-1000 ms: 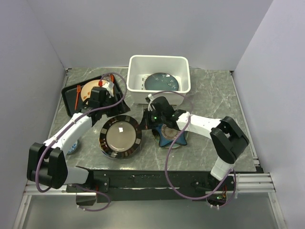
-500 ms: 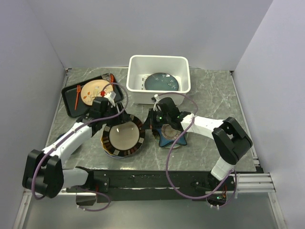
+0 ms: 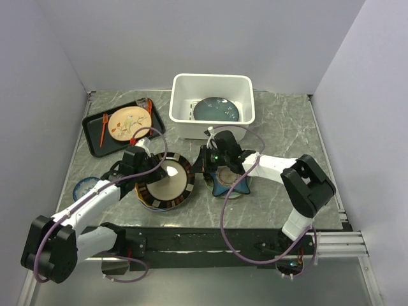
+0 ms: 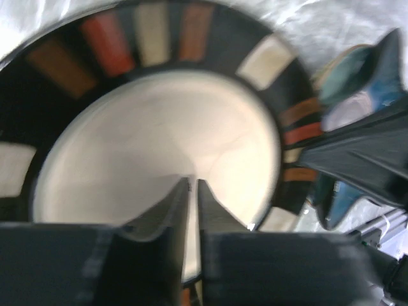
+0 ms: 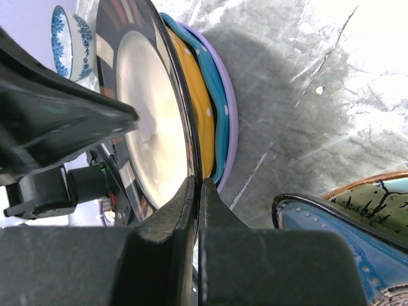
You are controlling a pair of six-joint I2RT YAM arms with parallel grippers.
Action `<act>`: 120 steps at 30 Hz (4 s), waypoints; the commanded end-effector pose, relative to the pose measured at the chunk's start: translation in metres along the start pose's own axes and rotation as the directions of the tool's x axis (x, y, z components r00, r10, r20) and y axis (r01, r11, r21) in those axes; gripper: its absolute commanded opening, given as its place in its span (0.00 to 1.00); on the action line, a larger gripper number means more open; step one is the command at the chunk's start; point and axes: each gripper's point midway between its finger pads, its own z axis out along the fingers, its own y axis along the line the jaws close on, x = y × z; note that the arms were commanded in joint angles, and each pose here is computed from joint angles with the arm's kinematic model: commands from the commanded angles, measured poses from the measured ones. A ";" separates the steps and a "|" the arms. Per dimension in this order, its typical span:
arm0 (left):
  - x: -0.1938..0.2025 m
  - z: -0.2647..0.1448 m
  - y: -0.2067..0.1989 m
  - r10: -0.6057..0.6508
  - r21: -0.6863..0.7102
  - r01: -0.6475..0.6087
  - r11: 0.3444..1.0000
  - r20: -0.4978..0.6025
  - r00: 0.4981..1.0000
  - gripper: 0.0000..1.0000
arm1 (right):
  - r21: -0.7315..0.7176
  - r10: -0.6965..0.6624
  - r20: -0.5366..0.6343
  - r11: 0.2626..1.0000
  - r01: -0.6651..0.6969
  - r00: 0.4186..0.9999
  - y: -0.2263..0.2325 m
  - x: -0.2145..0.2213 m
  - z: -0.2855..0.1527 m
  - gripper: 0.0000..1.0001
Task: Place the plates into the plastic bin on the countertop
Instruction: Place the plate in the plastic bin.
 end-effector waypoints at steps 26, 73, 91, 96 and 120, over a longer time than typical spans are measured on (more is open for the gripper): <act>0.020 0.017 0.017 -0.049 -0.022 0.048 0.999 -0.033 0.998 0.01 | -0.161 0.020 -0.056 0.987 -0.029 0.998 -0.001 0.008 0.020 0.38; -0.096 -0.065 -0.065 0.115 0.087 -0.157 0.984 0.361 0.926 0.91 | -0.260 -0.023 0.144 0.964 0.060 0.989 0.065 -0.050 -0.062 0.00; -0.109 -0.071 -0.064 0.075 0.136 -0.140 0.981 0.397 0.915 0.95 | -0.194 -0.016 0.332 0.977 0.085 0.943 0.046 -0.080 -0.148 0.00; -0.096 -0.065 -0.082 0.084 0.261 -0.181 0.948 0.343 0.935 0.93 | -0.199 -0.010 0.359 0.976 0.087 0.933 0.042 -0.082 -0.164 0.00; -0.051 -0.049 -0.141 0.121 0.710 -0.220 0.669 0.188 0.975 0.79 | -0.259 0.000 0.432 0.958 0.124 0.902 0.046 -0.088 -0.216 0.00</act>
